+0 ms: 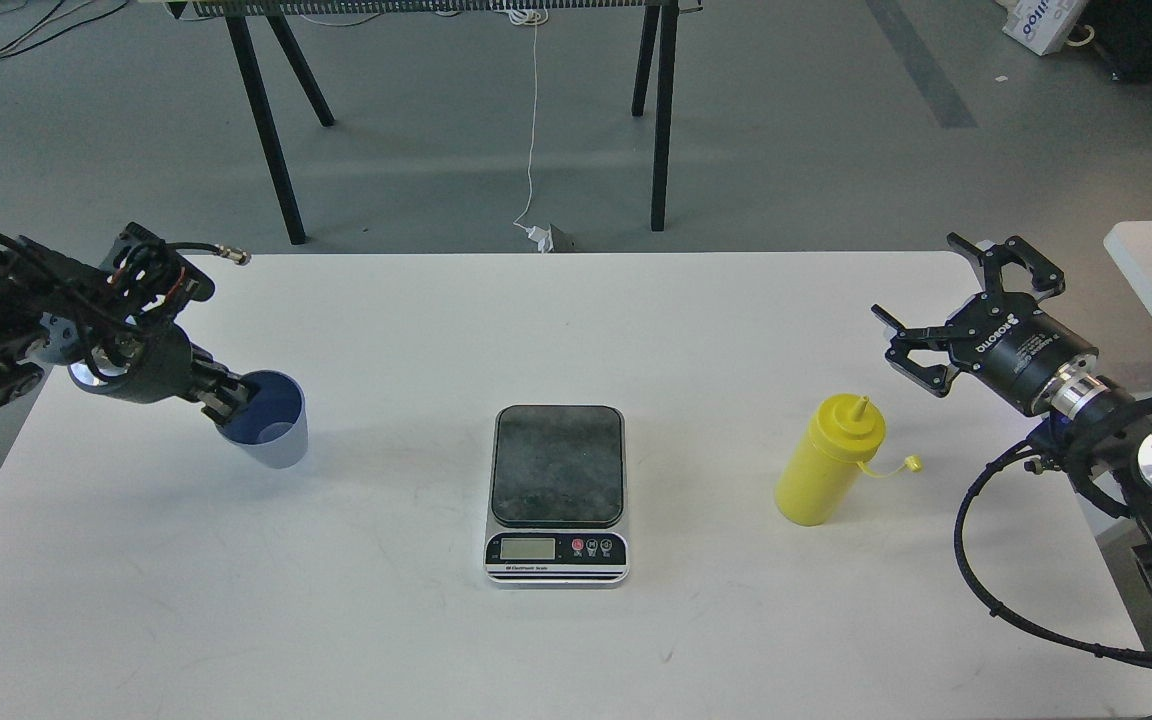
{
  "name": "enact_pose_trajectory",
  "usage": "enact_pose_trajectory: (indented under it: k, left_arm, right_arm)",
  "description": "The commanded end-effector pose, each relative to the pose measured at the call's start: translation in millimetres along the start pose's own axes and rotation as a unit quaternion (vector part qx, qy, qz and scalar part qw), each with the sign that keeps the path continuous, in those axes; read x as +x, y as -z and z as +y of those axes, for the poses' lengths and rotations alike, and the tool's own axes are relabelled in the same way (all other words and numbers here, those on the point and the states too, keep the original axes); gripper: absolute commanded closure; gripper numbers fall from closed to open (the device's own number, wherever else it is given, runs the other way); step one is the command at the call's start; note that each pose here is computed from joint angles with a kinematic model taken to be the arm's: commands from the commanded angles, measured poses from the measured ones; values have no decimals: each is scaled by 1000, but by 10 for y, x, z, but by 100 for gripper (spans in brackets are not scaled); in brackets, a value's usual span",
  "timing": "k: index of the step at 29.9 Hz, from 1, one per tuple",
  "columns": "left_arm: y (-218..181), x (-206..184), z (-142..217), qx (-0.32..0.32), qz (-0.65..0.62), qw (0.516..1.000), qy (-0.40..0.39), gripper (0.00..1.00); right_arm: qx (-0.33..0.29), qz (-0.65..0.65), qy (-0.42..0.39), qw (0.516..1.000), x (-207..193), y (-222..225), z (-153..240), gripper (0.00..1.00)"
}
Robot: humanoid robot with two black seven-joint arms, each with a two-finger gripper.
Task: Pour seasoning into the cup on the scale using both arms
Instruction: 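Lift the blue cup and carry it onto the scale, then release the cup on the scale and raise the left gripper away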
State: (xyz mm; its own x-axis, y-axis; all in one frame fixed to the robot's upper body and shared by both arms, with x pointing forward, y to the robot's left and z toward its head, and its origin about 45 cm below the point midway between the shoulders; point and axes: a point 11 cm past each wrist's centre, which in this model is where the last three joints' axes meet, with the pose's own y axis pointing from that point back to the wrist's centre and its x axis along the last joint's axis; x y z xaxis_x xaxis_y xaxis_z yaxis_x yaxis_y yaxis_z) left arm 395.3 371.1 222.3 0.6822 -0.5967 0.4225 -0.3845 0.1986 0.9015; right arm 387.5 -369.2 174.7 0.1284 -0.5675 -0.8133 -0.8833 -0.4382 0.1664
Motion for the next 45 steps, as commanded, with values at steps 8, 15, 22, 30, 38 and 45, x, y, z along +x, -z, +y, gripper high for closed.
enact_pose_trajectory:
  k: [8,15,22,30,38,45]
  left_arm:
    - [-1014,1584,469,-143,-46,975,-162,97]
    - [-1766,1865,6,-204,-94,965,-139,97]
    - [-1854,1503,-480,-198,-103,971,-88,97]
    - [-1779,1334,-617,-190,-92,975,-72,97]
    - [-1755,1311,-632,-185,-94,976,-69,95]
    - [-1768,1327,-624,-189,-89,975,-72,64]
  right_arm:
    - [0,0,1,1000,-8,2,-6,1]
    - [3,0,1,1000,-6,24,3,1]
    - [3,0,0,1000,-1,23,8,1]
    - [3,-1,1,1000,-4,12,0,1]
    - [2,-2,1,1000,0,-2,0,1]
    - [2,-3,0,1000,10,-7,8,1]
